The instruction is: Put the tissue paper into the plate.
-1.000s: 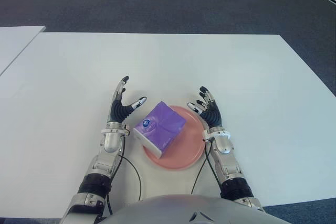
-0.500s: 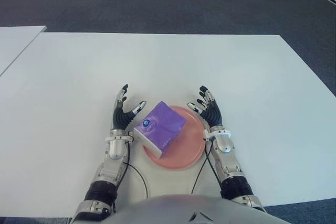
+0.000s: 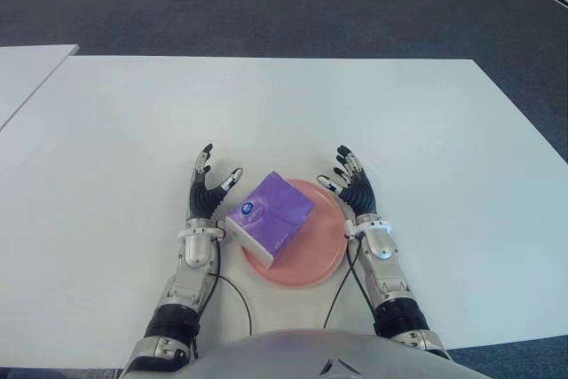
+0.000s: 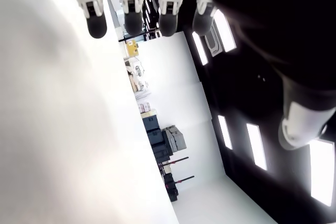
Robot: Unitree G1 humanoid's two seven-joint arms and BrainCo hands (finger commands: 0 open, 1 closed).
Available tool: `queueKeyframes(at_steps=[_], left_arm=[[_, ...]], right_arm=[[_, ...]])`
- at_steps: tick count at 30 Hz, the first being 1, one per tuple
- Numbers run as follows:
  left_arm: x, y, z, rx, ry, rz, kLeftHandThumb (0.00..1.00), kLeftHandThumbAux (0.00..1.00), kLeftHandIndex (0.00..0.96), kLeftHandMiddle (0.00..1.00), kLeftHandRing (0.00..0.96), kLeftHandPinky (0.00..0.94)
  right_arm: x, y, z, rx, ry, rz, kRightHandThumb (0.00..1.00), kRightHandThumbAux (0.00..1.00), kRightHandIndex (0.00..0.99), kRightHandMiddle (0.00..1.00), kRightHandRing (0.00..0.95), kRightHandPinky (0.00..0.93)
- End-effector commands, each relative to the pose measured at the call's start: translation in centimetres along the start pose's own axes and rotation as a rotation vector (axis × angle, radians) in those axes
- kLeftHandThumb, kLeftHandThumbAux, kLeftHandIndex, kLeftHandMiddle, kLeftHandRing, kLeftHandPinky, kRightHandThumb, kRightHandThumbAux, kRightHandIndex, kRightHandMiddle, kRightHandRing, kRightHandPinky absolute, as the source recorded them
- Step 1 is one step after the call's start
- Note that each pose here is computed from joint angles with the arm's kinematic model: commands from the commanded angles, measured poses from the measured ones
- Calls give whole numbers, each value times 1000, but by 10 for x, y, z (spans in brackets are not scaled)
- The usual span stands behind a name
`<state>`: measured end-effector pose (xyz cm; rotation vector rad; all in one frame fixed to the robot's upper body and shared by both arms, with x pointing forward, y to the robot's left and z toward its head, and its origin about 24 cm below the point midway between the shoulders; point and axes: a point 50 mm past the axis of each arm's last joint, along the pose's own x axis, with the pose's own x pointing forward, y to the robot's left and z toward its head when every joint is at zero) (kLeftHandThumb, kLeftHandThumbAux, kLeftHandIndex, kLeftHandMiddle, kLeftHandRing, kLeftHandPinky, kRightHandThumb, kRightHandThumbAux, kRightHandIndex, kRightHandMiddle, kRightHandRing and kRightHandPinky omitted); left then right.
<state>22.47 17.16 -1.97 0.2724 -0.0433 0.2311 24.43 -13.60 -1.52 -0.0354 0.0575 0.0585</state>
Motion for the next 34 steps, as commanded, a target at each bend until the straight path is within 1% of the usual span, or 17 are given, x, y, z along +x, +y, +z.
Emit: queueKeyframes(at_steps=[1,15,23,34], left_arm=[[-9,0,-16,0,94,15,31,524,0,0,0,0],[-9,-1,-18,-33,127,-15,36,542,0,0,0,0],[-8,-1,-18,-57,135,-30,42,538,0,0,0,0],[-7,0,-17,-49,126,-39,47,527,0,0,0,0]], right_arm=[[-19,-3,-34,11,183,-22,47,757,74,58,13,0],[-19,-2,-33,4,178,-21,47,732,68,55,5,0],[-19,-2,-33,7,176,-23,58,736,71,59,6,0],[-19,-1,-32,9,181,-35,72,722,77,63,6,0]])
